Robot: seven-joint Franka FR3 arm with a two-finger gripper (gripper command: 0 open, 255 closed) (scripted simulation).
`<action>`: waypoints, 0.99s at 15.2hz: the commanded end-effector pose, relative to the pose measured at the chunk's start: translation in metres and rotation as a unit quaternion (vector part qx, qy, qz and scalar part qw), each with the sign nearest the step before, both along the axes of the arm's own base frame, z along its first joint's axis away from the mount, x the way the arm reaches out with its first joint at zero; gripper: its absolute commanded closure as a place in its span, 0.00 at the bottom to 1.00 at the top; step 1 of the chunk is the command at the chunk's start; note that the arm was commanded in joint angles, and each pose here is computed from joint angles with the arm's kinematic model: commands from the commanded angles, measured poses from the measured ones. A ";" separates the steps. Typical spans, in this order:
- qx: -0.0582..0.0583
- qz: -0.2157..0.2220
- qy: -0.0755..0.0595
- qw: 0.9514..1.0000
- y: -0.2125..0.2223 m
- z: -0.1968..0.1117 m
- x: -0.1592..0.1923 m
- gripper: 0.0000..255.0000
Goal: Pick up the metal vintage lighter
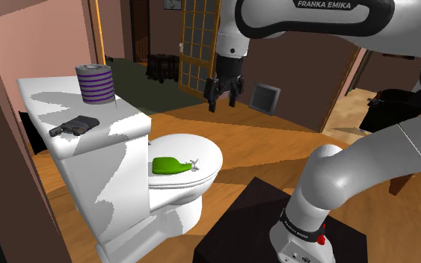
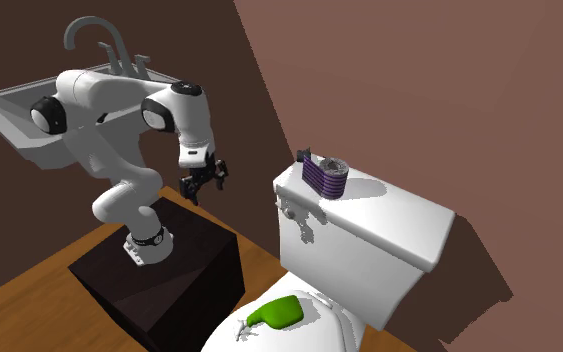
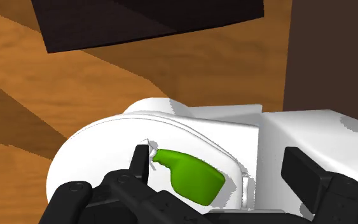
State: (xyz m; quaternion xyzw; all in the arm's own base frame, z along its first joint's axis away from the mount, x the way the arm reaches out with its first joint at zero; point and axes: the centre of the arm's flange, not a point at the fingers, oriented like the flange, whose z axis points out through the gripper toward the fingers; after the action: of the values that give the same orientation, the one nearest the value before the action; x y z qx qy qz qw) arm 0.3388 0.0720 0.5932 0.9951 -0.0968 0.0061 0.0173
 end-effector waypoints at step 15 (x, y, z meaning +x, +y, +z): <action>-0.007 -0.105 -0.011 0.994 0.202 0.020 0.064 0.00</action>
State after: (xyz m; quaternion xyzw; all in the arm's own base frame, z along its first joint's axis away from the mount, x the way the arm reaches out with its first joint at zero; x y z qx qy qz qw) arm 0.3954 0.2609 0.6095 0.9808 -0.1928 0.0156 0.0243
